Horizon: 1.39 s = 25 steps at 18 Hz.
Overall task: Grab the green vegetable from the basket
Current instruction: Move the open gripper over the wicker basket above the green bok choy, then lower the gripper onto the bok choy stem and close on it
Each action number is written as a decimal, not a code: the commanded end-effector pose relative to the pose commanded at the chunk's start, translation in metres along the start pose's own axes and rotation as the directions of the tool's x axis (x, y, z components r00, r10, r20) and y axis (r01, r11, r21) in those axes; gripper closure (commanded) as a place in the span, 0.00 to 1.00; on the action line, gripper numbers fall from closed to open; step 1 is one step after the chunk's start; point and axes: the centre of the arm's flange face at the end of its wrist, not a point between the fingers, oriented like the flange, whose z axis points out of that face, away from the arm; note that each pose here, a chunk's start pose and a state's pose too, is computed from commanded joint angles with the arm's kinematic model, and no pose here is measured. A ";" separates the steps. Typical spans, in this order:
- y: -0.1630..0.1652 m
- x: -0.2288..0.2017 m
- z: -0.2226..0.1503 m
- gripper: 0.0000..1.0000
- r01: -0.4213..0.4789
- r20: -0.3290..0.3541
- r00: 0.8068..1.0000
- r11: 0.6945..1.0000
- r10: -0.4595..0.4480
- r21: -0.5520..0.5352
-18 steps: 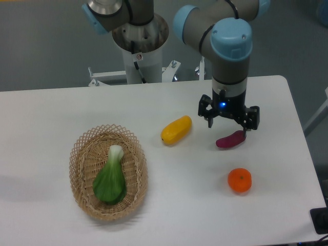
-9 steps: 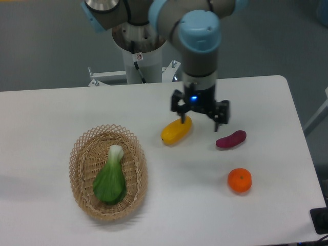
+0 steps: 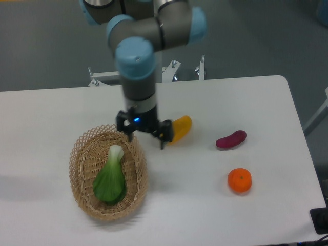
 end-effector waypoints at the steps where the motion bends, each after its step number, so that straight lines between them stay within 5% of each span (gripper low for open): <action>1: -0.004 0.011 0.008 0.00 -0.017 0.003 1.000 1.000 0.017 -0.007; 25: 0.000 0.049 0.086 0.00 -0.083 -0.015 0.997 0.993 0.082 -0.087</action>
